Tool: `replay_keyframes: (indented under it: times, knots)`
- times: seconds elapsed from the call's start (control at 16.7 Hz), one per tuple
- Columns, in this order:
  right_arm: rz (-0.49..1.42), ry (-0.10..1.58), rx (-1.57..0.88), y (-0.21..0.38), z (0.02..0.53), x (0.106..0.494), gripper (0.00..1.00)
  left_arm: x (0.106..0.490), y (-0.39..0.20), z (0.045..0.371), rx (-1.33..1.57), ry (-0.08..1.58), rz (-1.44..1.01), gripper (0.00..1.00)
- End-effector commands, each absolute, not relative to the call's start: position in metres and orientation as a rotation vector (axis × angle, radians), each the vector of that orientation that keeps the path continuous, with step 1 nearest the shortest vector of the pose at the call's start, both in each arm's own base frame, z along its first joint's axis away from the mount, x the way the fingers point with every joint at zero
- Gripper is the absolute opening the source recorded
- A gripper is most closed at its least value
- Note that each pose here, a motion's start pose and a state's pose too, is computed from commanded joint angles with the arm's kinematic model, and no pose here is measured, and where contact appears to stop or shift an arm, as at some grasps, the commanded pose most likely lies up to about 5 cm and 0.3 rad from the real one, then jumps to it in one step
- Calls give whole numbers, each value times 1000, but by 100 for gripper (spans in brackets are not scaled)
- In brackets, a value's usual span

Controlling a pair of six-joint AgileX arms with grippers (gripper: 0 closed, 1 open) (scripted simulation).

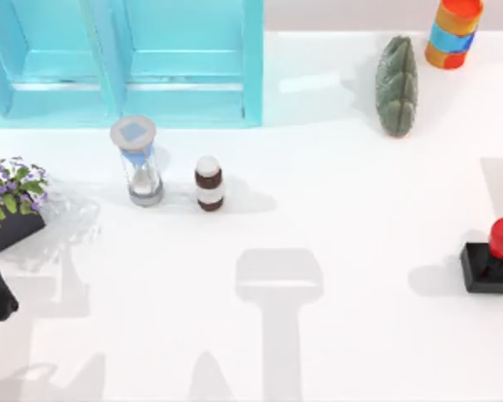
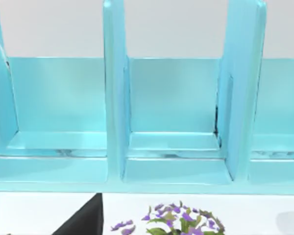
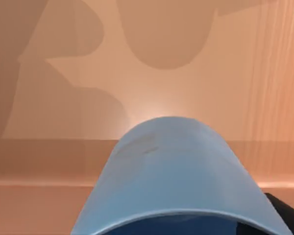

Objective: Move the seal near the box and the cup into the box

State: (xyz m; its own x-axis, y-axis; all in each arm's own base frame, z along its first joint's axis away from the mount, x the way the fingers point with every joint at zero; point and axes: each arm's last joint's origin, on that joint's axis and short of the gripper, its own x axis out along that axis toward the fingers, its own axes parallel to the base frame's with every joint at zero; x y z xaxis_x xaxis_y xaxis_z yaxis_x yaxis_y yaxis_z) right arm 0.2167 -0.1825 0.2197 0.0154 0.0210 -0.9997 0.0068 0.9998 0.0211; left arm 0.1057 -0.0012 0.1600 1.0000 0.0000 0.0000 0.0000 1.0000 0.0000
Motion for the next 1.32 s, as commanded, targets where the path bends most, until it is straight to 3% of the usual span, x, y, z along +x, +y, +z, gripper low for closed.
replay_keyframes:
  times: [1.26,1.32]
  knots:
    - [13,1556,27,-174,164,215,0,106,-1,160,0,0,0,100]
    - [13,1556,27,-174,164,215,8,106,-1,160,0,0,0,100]
